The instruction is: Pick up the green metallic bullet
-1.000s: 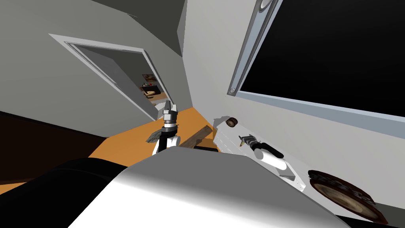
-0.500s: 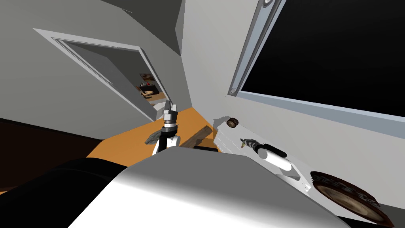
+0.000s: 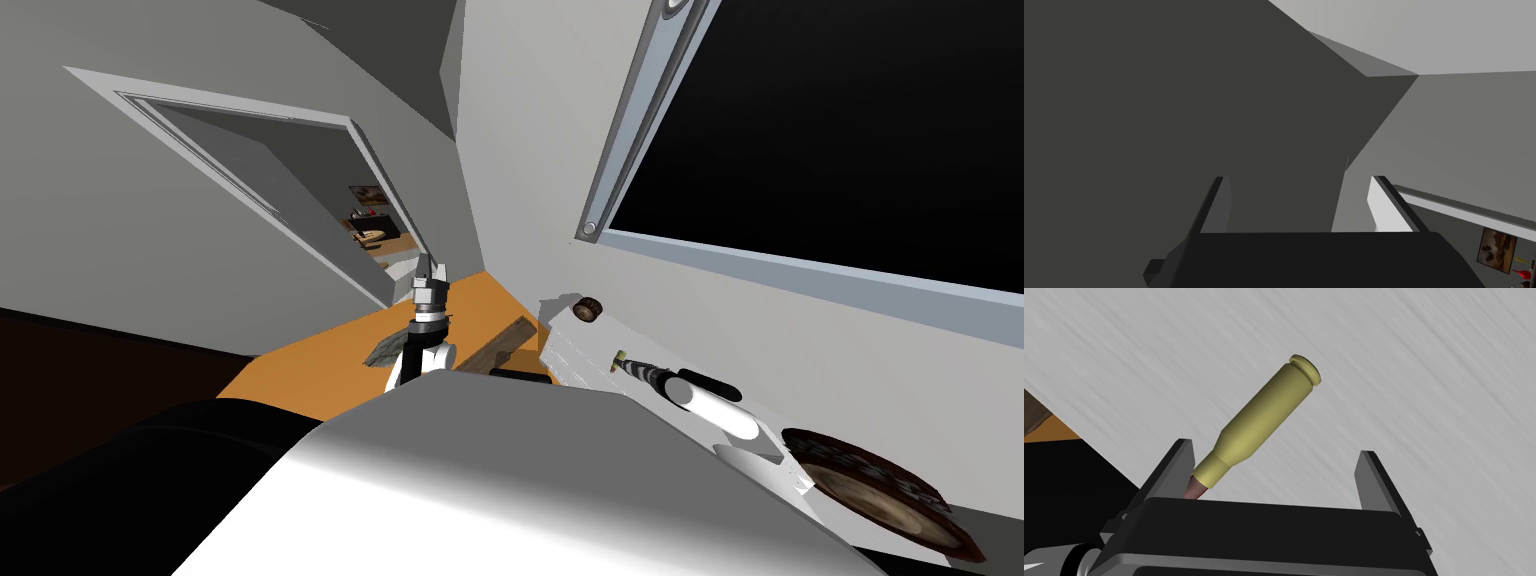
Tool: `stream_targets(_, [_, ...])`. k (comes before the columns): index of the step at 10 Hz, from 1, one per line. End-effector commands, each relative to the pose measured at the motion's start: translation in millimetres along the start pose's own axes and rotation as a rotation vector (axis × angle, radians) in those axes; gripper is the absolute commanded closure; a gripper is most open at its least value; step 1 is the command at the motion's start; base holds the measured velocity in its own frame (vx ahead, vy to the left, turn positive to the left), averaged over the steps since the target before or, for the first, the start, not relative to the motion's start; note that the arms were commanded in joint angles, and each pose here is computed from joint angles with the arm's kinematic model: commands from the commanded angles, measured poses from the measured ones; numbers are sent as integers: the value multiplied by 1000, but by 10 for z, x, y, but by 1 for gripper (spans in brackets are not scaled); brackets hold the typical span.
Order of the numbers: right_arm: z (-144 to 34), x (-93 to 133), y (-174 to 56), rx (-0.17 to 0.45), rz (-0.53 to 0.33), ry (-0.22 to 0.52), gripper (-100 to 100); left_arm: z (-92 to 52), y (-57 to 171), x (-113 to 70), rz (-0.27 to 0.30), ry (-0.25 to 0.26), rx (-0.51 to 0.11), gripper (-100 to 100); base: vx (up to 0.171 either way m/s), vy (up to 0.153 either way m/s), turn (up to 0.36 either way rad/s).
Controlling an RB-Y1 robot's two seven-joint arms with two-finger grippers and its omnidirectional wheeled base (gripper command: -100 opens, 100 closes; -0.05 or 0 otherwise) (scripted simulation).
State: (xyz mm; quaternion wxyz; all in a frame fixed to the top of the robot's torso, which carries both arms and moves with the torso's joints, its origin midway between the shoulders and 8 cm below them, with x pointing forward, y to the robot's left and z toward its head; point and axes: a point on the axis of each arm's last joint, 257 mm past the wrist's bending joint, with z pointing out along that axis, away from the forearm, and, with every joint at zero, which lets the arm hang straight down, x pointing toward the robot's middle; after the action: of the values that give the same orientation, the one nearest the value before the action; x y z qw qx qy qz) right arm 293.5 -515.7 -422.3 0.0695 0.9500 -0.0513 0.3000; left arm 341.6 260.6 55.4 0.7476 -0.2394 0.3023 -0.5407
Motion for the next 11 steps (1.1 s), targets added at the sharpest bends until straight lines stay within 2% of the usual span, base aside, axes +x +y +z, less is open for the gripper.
stream_targets(1, [-4,-41,-11,4,18,-16,-100,0,0,0,0,0,0,0,17,4,12])
stream_targets(8, [-4,-41,-11,4,18,-16,-100,0,0,0,0,0,0,0,10,3,3])
stream_targets(11, [-69,-53,139,-10,103,-34,-100,0,0,0,0,0,0,0,0,2,-1])
